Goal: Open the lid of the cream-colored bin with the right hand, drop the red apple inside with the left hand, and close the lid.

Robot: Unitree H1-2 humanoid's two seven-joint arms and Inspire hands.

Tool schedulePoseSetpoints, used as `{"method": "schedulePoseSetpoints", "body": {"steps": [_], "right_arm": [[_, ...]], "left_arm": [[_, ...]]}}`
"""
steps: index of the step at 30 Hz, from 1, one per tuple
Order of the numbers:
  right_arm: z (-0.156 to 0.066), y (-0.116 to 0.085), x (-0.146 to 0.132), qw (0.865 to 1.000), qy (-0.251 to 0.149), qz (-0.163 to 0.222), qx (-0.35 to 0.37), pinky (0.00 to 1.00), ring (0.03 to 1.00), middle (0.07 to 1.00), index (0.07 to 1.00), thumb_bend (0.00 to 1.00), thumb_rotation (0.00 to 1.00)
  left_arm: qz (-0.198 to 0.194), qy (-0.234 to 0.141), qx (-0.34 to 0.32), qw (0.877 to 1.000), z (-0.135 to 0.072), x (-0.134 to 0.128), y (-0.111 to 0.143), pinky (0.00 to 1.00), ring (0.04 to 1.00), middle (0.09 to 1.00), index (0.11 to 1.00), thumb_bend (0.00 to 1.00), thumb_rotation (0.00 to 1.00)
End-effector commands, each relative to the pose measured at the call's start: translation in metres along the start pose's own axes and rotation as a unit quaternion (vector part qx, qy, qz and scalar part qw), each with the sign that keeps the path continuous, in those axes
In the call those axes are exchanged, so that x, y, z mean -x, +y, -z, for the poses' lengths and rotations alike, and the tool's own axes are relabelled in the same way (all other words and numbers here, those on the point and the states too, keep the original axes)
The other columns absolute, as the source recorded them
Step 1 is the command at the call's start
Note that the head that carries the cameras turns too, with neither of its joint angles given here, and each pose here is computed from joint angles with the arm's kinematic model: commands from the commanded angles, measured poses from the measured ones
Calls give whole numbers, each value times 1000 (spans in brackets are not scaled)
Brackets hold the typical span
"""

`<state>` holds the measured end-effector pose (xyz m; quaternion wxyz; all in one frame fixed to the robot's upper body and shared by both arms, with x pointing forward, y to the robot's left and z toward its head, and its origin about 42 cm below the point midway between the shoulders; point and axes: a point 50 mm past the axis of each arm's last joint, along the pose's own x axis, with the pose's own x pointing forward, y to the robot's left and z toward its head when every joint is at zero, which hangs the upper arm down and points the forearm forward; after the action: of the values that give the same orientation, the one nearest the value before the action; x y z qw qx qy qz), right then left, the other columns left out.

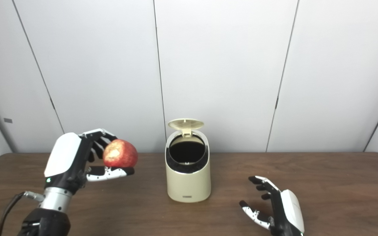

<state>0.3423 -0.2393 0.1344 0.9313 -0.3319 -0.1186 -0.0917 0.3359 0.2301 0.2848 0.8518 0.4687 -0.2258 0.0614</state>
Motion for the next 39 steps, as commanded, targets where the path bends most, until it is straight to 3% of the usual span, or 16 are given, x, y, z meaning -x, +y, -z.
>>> {"method": "schedulePoseSetpoints", "body": {"steps": [1, 5, 14, 19, 26, 39], "right_arm": [[-1, 2, 2, 1000, -8, 9, -5, 603, 715, 749, 734, 292, 147], [1, 0, 2, 1000, -7, 9, -4, 598, 715, 750, 734, 288, 194], [0, -2, 3, 1000, -4, 10, 0, 595, 715, 753, 737, 286, 148], [0, -1, 4, 1000, -4, 8, 0, 587, 712, 756, 738, 295, 118], [1, 0, 4, 1000, -5, 7, 1, 591, 710, 752, 740, 296, 194], [0, 2, 7, 1000, -9, 5, 4, 601, 715, 753, 738, 291, 229]], "left_arm": [[-42, -39, -6, 998, -17, -11, 16, 292, 408, 476, 492, 503, 0], [-42, -56, 18, 997, -34, -14, 7, 294, 409, 476, 490, 503, 0], [-35, -63, 54, 996, -65, -27, -14, 293, 408, 477, 491, 503, 0], [-29, -63, 63, 996, -72, -31, -27, 277, 402, 475, 493, 502, 0], [-20, -52, 66, 996, -79, -41, -42, 270, 383, 469, 499, 501, 0], [-14, -30, 63, 997, -75, -66, -69, 231, 364, 467, 503, 499, 0]]}}
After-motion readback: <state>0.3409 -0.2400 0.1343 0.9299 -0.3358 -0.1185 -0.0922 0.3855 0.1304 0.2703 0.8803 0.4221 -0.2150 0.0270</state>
